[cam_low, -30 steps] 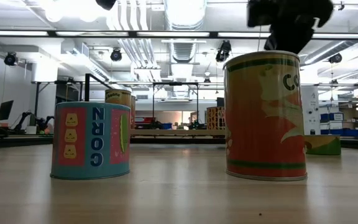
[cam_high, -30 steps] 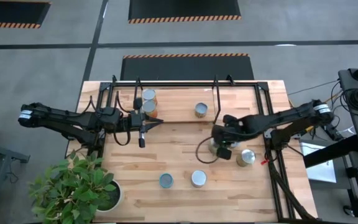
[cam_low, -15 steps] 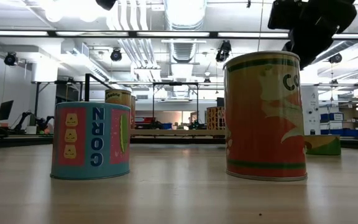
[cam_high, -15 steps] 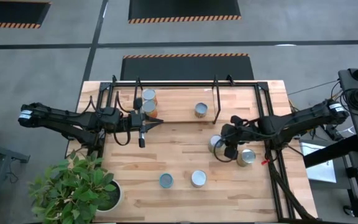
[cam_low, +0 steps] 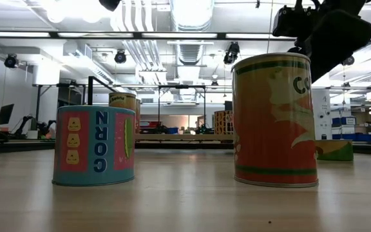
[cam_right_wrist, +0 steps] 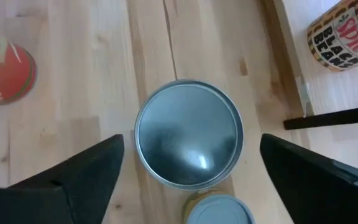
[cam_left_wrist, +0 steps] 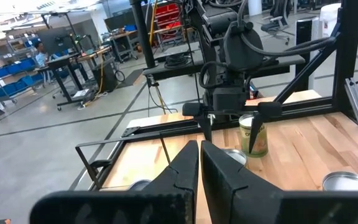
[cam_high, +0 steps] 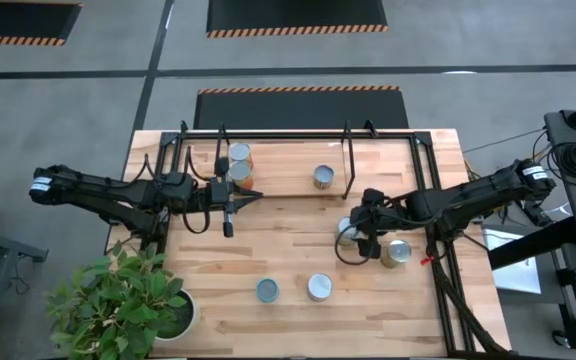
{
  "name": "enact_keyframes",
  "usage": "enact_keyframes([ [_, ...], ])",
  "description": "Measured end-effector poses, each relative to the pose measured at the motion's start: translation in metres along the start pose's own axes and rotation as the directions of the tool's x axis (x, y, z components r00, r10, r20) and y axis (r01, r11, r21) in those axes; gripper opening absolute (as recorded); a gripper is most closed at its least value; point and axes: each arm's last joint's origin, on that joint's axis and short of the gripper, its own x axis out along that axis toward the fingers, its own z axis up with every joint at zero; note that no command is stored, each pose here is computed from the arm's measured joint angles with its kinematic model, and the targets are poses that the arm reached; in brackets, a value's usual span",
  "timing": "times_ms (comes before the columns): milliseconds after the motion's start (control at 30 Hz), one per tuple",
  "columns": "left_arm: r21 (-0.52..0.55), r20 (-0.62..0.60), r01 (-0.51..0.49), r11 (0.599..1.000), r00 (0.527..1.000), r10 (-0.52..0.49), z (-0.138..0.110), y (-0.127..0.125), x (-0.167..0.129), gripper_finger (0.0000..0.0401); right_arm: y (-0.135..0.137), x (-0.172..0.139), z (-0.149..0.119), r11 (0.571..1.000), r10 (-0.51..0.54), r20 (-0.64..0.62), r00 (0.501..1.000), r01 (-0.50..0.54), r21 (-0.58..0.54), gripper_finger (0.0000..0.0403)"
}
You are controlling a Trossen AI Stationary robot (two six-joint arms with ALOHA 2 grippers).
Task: Pick and place cans onto a shelf
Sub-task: Put the big green canned pear on the shelf
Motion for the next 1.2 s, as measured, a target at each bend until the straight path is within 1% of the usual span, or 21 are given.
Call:
enact_keyframes([
  [100, -0.002, 0.0, 0.0, 1.0, 1.0, 0.0, 0.0, 0.0, 0.0, 0.0001, 0.0, 0.0, 0.0, 1.0, 0.0, -0.001, 1.0, 0.0, -0.003, 0.0375],
  [267, -0.004, 0.0, -0.001, 1.0, 1.0, 0.001, 0.0, 0.0, 0.0, 0.0001, 0.001, 0.003, -0.001, 1.0, 0.004, -0.019, 1.0, -0.003, 0.03, 0.0376],
  [667, -0.012, 0.0, -0.001, 1.0, 1.0, 0.001, 0.0, 0.0, 0.0, 0.0001, 0.006, 0.032, -0.004, 0.999, -0.025, -0.128, 0.991, 0.028, 0.017, 0.0375],
  [767, -0.012, 0.0, 0.0, 1.0, 1.0, 0.0, 0.0, 0.0, 0.0, 0.0001, 0.007, 0.038, -0.005, 0.999, -0.03, -0.144, 0.989, 0.033, 0.023, 0.0358],
  [933, -0.012, 0.0, -0.001, 1.0, 1.0, 0.001, 0.0, 0.0, 0.0, 0.0001, 0.009, 0.041, -0.003, 0.997, -0.022, -0.131, 0.991, 0.031, 0.066, 0.03],
  [1033, -0.011, 0.0, 0.0, 1.0, 1.0, 0.0, 0.0, 0.0, 0.0, 0.0001, 0.01, 0.041, -0.001, 0.997, 0.005, -0.115, 0.993, 0.004, 0.082, 0.0272],
  [1133, -0.012, 0.0, 0.0, 1.0, 1.0, 0.0, 0.0, 0.0, 0.0, 0.0001, 0.01, 0.036, 0.005, 0.993, 0.018, -0.083, 0.996, -0.008, 0.119, 0.0271],
  [1200, -0.012, 0.001, -0.001, 1.0, 1.0, 0.001, 0.0, 0.0, 0.0, 0.0001, 0.012, 0.031, 0.015, 0.988, 0.026, -0.045, 0.999, -0.019, 0.153, 0.0272],
])
